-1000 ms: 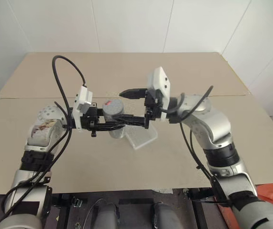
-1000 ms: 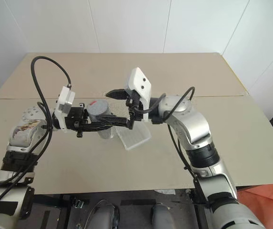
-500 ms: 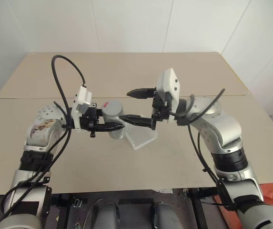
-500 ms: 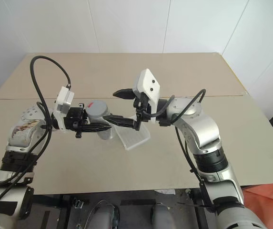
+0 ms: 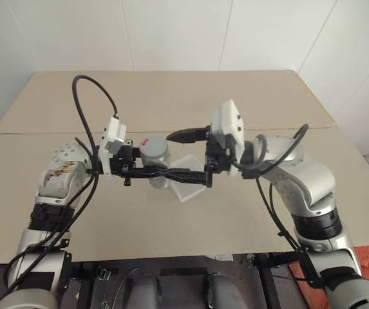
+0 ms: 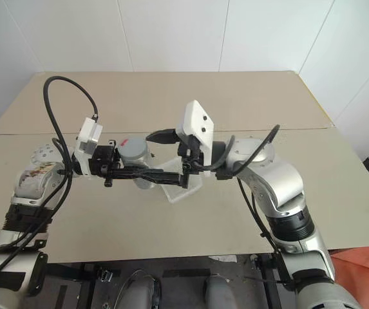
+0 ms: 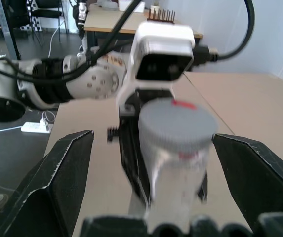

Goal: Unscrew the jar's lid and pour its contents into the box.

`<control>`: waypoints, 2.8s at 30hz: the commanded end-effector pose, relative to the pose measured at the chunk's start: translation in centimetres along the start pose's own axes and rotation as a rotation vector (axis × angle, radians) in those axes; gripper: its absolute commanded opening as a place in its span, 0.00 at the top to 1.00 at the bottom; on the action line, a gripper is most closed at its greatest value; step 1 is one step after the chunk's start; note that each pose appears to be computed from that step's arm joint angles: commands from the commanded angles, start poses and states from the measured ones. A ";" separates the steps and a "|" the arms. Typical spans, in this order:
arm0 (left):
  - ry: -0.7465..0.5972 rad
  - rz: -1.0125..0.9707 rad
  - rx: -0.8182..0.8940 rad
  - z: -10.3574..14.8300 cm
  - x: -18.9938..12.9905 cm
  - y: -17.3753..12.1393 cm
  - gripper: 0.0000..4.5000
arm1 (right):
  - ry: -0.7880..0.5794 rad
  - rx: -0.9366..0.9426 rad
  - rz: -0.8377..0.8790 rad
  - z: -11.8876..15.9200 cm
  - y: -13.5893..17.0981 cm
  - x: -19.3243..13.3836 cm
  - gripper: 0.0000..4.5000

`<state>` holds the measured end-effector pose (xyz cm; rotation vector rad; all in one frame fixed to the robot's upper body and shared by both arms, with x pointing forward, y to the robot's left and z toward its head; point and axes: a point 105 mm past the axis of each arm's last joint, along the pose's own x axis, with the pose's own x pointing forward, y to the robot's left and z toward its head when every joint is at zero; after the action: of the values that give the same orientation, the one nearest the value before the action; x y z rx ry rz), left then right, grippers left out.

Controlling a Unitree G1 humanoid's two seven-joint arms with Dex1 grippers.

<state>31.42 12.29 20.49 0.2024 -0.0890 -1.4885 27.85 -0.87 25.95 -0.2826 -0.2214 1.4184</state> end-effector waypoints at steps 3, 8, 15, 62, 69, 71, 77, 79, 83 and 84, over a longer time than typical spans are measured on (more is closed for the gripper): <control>-0.007 -0.016 0.059 1.0 0.2 -0.2 0.58 | -0.001 -0.024 -0.024 1.0 -0.3 1.0 0.01; -0.007 -0.017 0.061 1.0 0.3 -0.2 0.58 | 0.008 -0.011 -0.033 1.0 -0.7 2.0 0.01; -0.003 -0.016 0.060 0.8 0.3 -0.3 0.58 | 0.013 0.009 -0.038 0.9 -1.0 2.6 0.01; 0.040 0.151 0.104 0.5 -2.2 0.3 0.58 | 0.498 0.202 -0.835 -14.8 -5.3 -15.2 0.23; 0.099 0.262 0.247 1.5 -2.0 1.7 0.58 | 0.521 0.189 -0.785 -13.1 -4.2 -15.3 0.01; 0.142 0.315 0.319 1.8 -1.8 2.3 0.58 | 0.523 0.187 -0.757 -12.1 -3.7 -15.3 0.01; 0.412 0.535 0.882 2.9 -1.4 6.1 0.58 | 0.503 0.347 -0.613 -8.2 -2.6 -12.1 0.01; 0.545 0.517 1.201 2.3 -0.4 7.0 0.58 | 0.469 0.381 -0.494 -7.5 -1.7 -10.4 0.01; 0.615 0.357 1.762 1.6 2.7 7.8 0.58 | 0.487 0.353 -0.381 -6.9 -1.3 -9.2 0.01; 0.615 0.320 1.906 1.6 3.3 8.1 0.58 | 0.477 0.335 -0.359 -6.5 -1.4 -9.0 0.01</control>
<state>39.50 10.38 22.34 1.8696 -0.7696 -0.5877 30.07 -10.61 18.74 -0.2435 0.4041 0.9436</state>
